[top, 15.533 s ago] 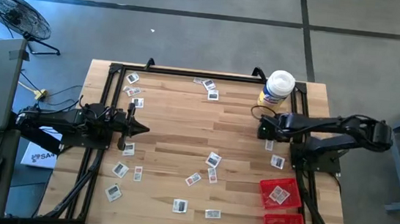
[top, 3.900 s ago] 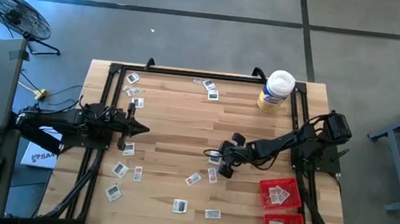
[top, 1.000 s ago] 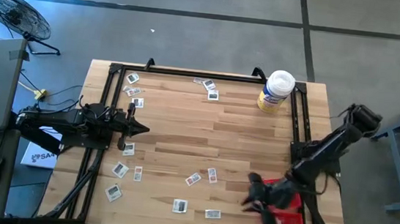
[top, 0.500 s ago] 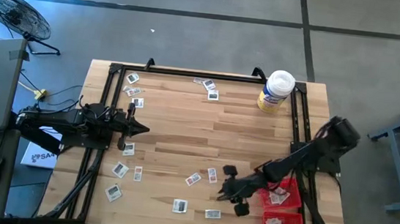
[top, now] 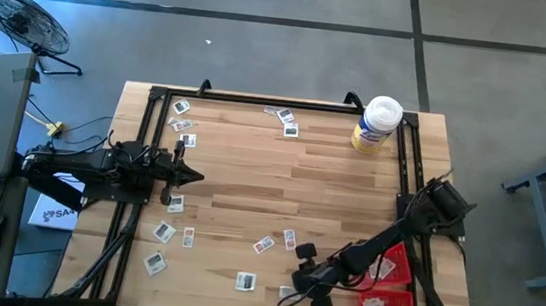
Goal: Pick & Place First Aid Supplies
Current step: Put the white ointment pack into the top red bin
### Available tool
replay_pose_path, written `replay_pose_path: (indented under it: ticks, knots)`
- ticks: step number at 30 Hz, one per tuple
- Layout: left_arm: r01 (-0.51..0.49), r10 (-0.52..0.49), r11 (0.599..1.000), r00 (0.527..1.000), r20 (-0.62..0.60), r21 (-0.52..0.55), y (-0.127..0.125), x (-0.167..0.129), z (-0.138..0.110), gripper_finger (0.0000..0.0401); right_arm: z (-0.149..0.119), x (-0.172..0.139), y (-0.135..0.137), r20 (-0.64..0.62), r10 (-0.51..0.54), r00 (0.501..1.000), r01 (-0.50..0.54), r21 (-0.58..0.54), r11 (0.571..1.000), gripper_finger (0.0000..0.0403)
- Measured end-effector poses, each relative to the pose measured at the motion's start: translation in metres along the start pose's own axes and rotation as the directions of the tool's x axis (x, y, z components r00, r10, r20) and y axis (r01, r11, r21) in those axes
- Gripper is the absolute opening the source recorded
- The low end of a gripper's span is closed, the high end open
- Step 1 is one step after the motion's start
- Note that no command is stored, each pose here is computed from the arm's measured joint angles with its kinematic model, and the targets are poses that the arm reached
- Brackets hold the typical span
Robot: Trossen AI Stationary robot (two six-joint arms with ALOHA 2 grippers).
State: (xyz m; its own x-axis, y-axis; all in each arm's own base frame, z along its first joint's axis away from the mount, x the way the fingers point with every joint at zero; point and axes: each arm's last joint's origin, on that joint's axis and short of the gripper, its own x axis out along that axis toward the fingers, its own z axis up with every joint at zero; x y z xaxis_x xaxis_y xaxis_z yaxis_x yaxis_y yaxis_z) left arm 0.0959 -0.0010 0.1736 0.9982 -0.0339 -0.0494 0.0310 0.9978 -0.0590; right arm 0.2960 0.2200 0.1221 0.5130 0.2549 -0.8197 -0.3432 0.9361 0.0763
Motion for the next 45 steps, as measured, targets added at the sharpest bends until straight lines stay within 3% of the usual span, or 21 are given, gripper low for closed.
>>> replay_pose_path:
  ticks: [19, 29, 39, 45]
  knots:
    - [0.000, 0.000, 1.000, 1.000, 0.000, 0.000, 0.000, 0.000, 0.000, 0.0001, 0.005, -0.008, 0.013, 0.020, 0.033, 0.999, -0.033, 0.004, 0.999, 0.0098]
    - [0.000, 0.000, 1.000, 1.000, 0.000, 0.000, 0.000, 0.000, 0.000, 0.0001, -0.002, 0.008, 0.012, -0.009, 0.005, 1.000, -0.005, 0.001, 1.000, 0.0096]
    - [0.000, 0.000, 1.000, 1.000, 0.000, 0.000, 0.000, 0.000, 0.000, 0.0001, -0.008, 0.008, 0.000, -0.093, -0.056, 0.994, 0.063, 0.080, 0.995, 0.0007]
    - [0.000, 0.000, 1.000, 1.000, 0.000, 0.000, 0.000, 0.000, 0.000, 0.0001, -0.008, 0.007, -0.003, -0.096, -0.071, 0.993, 0.080, 0.090, 0.993, 0.0006]
